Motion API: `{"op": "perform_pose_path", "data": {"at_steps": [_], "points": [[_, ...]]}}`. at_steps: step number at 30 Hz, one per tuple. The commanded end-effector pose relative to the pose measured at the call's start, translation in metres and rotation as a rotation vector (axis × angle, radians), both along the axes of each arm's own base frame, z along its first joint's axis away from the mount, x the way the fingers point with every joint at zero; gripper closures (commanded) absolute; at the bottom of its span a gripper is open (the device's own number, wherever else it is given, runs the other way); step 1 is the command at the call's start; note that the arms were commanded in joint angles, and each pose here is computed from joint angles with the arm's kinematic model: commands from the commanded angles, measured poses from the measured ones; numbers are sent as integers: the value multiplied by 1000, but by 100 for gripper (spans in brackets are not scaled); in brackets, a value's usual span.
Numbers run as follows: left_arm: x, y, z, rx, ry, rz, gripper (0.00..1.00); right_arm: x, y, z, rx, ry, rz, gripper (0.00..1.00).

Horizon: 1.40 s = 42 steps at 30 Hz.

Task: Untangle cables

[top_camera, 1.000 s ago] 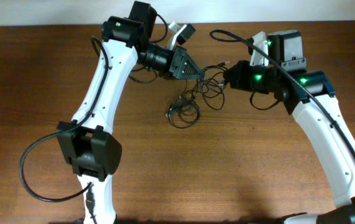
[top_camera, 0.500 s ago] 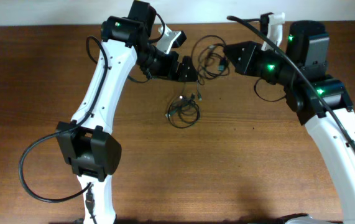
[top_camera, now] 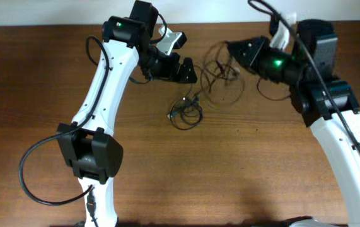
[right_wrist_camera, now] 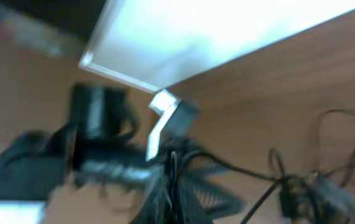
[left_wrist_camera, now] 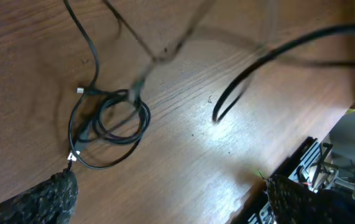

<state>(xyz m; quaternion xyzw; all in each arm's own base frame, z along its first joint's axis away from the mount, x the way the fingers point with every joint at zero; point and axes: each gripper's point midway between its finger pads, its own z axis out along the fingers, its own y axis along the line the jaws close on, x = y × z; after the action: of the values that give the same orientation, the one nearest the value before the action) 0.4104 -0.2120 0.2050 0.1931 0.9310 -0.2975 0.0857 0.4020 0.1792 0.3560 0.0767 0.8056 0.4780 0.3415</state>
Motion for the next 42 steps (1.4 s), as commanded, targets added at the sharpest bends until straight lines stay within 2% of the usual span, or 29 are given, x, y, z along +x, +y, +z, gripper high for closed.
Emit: {"op": "perform_pose_path", "data": {"at_steps": [1,2,3,4,5,6,7,8,9,10,11,12,13,15,16,18,19,21,24,25,26,28,29,31,33,36,37,39,42], "points": [[0,3,21,-9,-61,7,1,11,-41,-36,-171,103,-247,96],[0,3,21,-8,-61,7,1,9,-52,-49,-176,185,-322,96],[0,3,21,-8,-61,7,1,3,-43,-49,-141,209,-271,96],[1,3,21,-9,-62,7,1,-11,-2,-17,6,138,-21,96],[2,2,22,-11,-70,7,1,-21,16,5,72,63,119,96],[3,2,23,-13,-76,7,1,-30,26,24,100,-37,228,96],[4,2,23,-14,-79,7,1,-30,28,31,55,-150,268,91],[4,2,23,-14,-80,7,1,-16,18,20,-95,-257,212,96],[4,2,23,-14,-80,7,1,4,-10,-10,-224,-159,25,96],[4,2,23,-14,-79,7,1,16,-59,-54,-289,114,-314,96],[4,2,23,-14,-78,7,1,7,-65,-69,-207,274,-395,96],[4,2,23,-14,-78,7,1,-3,-25,-47,-71,242,-176,96],[4,2,23,-14,-79,7,1,-8,-9,-33,-19,198,-69,96],[4,2,23,-14,-79,7,1,-19,19,5,26,-14,159,96],[4,2,23,-14,-79,7,1,-12,14,1,-42,-65,125,96],[4,2,23,-14,-79,7,1,3,-11,-26,-142,19,-46,96],[4,2,23,-14,-79,7,1,0,-6,-24,-105,36,-21,96],[4,2,23,-14,-80,7,1,-15,23,20,61,-69,169,96],[6,1,23,-15,-86,7,1,-37,38,115,228,-437,344,96],[5,1,23,-15,-86,7,1,-33,36,123,207,-511,318,96],[5,1,23,-15,-86,7,1,-24,32,117,181,-503,266,96],[5,1,23,-14,-82,7,1,18,5,60,81,-253,-22,96],[5,1,23,-14,-82,7,1,21,-2,42,54,-177,-64,96],[5,1,23,-14,-83,7,1,8,4,68,86,-258,-11,96],[5,1,23,-14,-83,7,1,-12,-3,125,123,-452,-28,96],[5,1,23,-15,-84,7,1,-51,-38,217,167,-680,-208,96],[5,1,23,-15,-85,7,1,-61,-47,234,180,-718,-248,96],[6,1,23,-17,-90,7,1,-78,-53,254,197,-766,-267,96],[6,1,24,-17,-90,7,1,-70,-56,246,186,-734,-296,96]]}}
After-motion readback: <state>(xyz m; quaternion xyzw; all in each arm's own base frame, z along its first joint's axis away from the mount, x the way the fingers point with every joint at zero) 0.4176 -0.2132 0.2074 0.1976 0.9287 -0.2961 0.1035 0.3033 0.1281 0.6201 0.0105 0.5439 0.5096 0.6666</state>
